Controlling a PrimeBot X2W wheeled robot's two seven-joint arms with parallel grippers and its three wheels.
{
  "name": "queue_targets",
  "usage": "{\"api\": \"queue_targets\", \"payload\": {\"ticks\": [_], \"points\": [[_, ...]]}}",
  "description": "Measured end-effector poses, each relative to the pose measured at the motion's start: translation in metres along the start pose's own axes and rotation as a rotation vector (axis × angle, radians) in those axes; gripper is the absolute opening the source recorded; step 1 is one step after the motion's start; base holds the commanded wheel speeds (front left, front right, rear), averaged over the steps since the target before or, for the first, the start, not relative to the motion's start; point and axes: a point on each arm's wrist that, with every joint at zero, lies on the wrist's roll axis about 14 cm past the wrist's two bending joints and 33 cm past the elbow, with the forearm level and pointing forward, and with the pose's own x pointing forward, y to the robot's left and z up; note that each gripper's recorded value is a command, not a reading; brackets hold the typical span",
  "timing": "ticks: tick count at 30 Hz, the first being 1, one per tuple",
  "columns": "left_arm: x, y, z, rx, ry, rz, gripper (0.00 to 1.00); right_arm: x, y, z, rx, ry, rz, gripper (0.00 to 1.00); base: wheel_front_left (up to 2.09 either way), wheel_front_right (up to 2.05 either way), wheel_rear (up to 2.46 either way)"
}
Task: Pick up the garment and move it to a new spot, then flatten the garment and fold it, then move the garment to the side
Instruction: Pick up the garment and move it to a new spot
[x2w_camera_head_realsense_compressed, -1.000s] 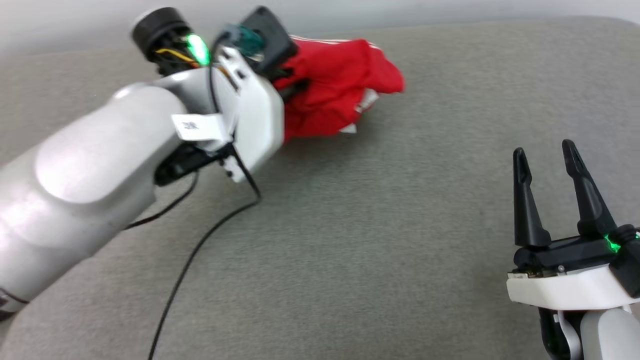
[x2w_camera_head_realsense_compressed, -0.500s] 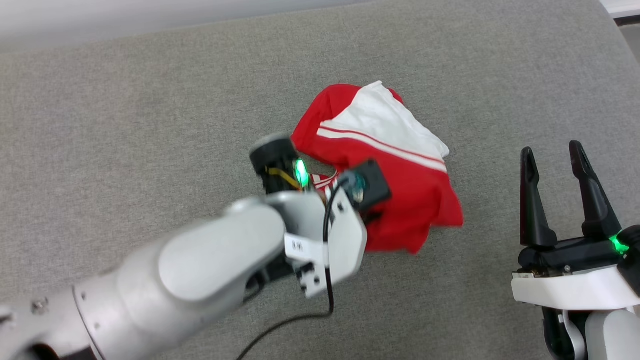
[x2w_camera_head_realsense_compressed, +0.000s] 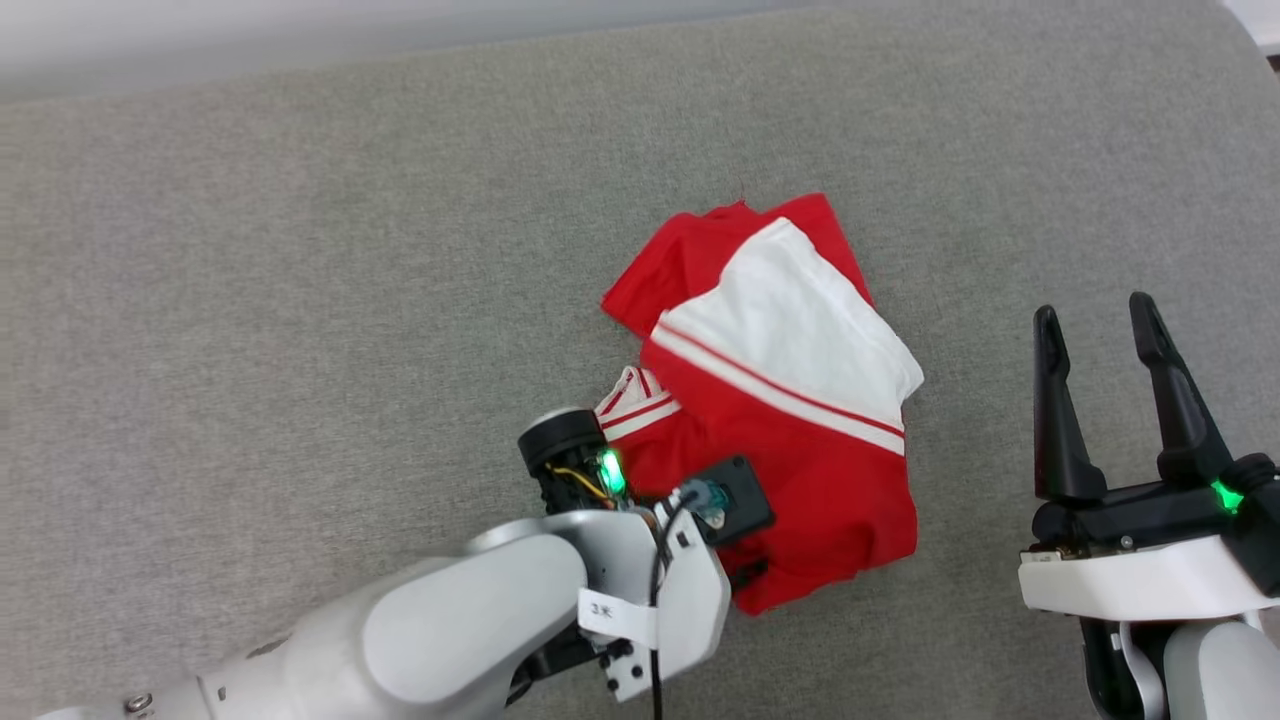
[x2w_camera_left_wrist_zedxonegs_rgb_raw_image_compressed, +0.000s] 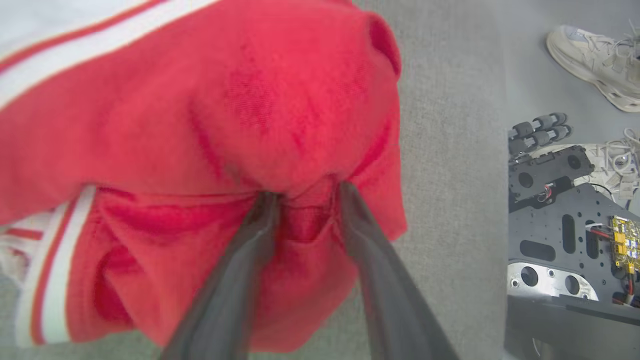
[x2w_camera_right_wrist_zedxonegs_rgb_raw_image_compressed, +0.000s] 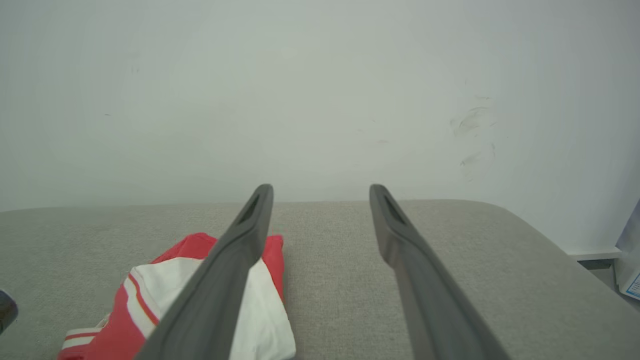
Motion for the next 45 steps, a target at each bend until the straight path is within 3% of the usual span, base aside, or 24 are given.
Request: {"api": "queue_targets", "payload": {"ticks": [3,15,24,32,37,45], "points": [[-0.005,0.014,0.018,0.012,-0.116,0.058,1.0,-0.004,0.001,0.002,-0.001,0.0,0.003,1.0,0.0,0.0,0.0],[-0.076,0.069,0.087,0.044,-0.552,0.49,1.0,-0.026,0.008,0.003,0.016,0.019,0.018,1.0,0.0,0.0,0.0],[-0.154,0.102,0.067,-0.035,-0.645,0.855,1.0,-0.032,0.022,0.003,0.032,0.022,0.059,1.0,0.0,0.0,0.0],[-0.229,0.102,0.043,-0.073,-0.72,1.143,1.0,-0.033,0.032,0.006,0.041,0.013,0.089,1.0,0.0,0.0,0.0],[-0.255,0.093,0.018,-0.117,-0.725,1.253,1.0,-0.034,0.036,0.008,0.044,0.01,0.101,1.0,0.0,0.0,0.0],[-0.268,0.073,-0.016,-0.183,-0.705,1.328,1.0,-0.041,0.038,0.01,0.046,0.008,0.107,1.0,0.0,0.0,0.0]]}}
